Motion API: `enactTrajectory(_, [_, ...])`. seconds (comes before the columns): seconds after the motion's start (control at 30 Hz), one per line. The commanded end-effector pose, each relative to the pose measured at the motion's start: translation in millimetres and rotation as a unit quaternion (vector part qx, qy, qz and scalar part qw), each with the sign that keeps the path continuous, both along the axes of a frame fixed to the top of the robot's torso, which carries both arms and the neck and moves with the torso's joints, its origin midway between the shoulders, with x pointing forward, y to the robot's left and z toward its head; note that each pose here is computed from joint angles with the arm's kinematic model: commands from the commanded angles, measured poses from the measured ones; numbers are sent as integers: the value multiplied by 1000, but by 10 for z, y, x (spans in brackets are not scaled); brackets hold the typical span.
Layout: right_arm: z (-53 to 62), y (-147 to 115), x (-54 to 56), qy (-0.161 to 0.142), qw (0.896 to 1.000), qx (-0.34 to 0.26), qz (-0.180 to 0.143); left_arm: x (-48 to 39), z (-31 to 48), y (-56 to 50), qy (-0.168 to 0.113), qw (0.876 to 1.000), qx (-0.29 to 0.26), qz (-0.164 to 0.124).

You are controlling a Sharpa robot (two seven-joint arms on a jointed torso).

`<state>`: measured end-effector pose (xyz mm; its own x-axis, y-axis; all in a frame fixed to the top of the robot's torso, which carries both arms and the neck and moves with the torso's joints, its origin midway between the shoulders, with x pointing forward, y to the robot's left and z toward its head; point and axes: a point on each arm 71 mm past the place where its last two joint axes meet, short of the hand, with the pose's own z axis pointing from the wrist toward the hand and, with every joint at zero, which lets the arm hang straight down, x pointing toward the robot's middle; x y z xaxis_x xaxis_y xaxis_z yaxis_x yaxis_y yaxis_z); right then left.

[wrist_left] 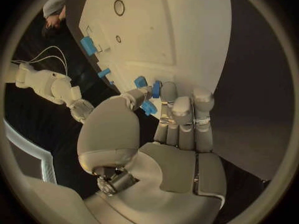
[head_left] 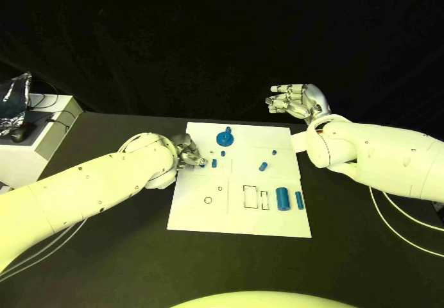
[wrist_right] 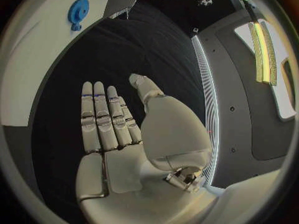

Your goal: Assemble the parts on the task board

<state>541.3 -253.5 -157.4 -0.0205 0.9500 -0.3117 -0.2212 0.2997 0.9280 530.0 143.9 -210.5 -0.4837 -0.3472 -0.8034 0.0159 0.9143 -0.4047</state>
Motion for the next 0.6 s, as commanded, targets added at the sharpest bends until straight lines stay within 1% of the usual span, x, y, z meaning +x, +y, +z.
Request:
enactTrajectory(0.03, [3,13,-4,-2,1000,0,9,-51,-143,13,39,999,14,0])
enactTrajectory(0.6, [4,4,-7,-2,1000,0,8,-35,-147,24,37,999,13,8])
